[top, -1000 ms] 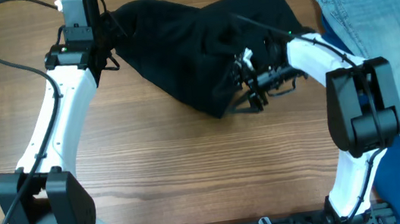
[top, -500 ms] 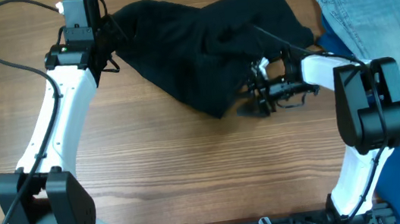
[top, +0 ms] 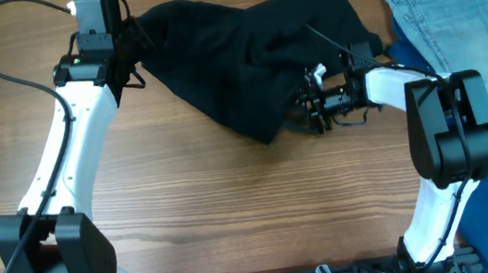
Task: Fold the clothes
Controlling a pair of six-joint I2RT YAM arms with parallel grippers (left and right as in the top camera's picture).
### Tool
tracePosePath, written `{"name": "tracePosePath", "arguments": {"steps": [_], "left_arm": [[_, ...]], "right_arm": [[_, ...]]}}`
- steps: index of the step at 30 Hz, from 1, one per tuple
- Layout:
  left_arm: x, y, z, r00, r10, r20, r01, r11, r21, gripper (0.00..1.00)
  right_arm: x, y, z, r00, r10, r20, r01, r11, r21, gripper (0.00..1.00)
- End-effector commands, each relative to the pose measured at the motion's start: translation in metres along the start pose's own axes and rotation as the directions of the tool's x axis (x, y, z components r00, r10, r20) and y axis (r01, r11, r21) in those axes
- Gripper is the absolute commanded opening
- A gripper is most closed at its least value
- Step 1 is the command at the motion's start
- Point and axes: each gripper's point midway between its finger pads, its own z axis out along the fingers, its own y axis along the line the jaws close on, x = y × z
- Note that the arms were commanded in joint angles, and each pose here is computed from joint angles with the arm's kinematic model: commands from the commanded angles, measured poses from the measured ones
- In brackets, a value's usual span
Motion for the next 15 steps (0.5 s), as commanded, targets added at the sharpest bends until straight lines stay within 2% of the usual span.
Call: {"name": "tracePosePath", "arguments": {"steps": [1, 3, 4, 5, 6, 8, 13, 15], "left_arm": [[-0.015, -0.007, -0.018, 0.998, 0.031, 0.049, -0.032, 0.999, 0.019, 0.04], [-0.015, -0.007, -0.018, 0.998, 0.031, 0.049, -0.032, 0.999, 0.018, 0.04], [-0.015, -0.007, -0.018, 0.998, 0.031, 0.049, -0.032, 0.999, 0.019, 0.04], [-0.015, -0.007, -0.018, 0.998, 0.031, 0.049, -0.032, 0.999, 0.019, 0.04], [-0.015, -0.007, -0.018, 0.998, 0.031, 0.048, -0.032, 0.999, 0.019, 0.04], [-0.014, -0.007, -0.018, 0.999, 0.032, 0.043, -0.032, 0.999, 0.021, 0.04], [-0.011, -0.01, -0.018, 0.998, 0.054, 0.032, -0.055, 0.998, 0.036, 0.04], [-0.011, -0.01, -0.018, 0.998, 0.054, 0.031, -0.055, 0.998, 0.037, 0.04]], "right_arm": [[-0.003, 0.012, 0.013, 0.993, 0.112, -0.024, -0.113, 0.993, -0.033, 0.72], [-0.005, 0.015, 0.022, 0.991, 0.134, -0.018, -0.134, 0.991, -0.022, 0.51], [-0.005, 0.017, 0.026, 0.989, 0.144, -0.019, -0.144, 0.989, -0.017, 0.5], [-0.003, 0.018, 0.03, 0.988, 0.155, -0.025, -0.156, 0.988, -0.014, 0.6], [0.0, 0.018, 0.034, 0.985, 0.169, -0.036, -0.17, 0.985, -0.009, 0.76], [0.008, 0.017, 0.037, 0.982, 0.178, -0.066, -0.179, 0.984, -0.003, 0.78], [0.015, 0.005, 0.02, 0.982, 0.174, -0.074, -0.174, 0.985, -0.001, 0.7], [0.012, 0.002, 0.012, 0.984, 0.168, -0.061, -0.168, 0.986, -0.005, 0.7]]}}
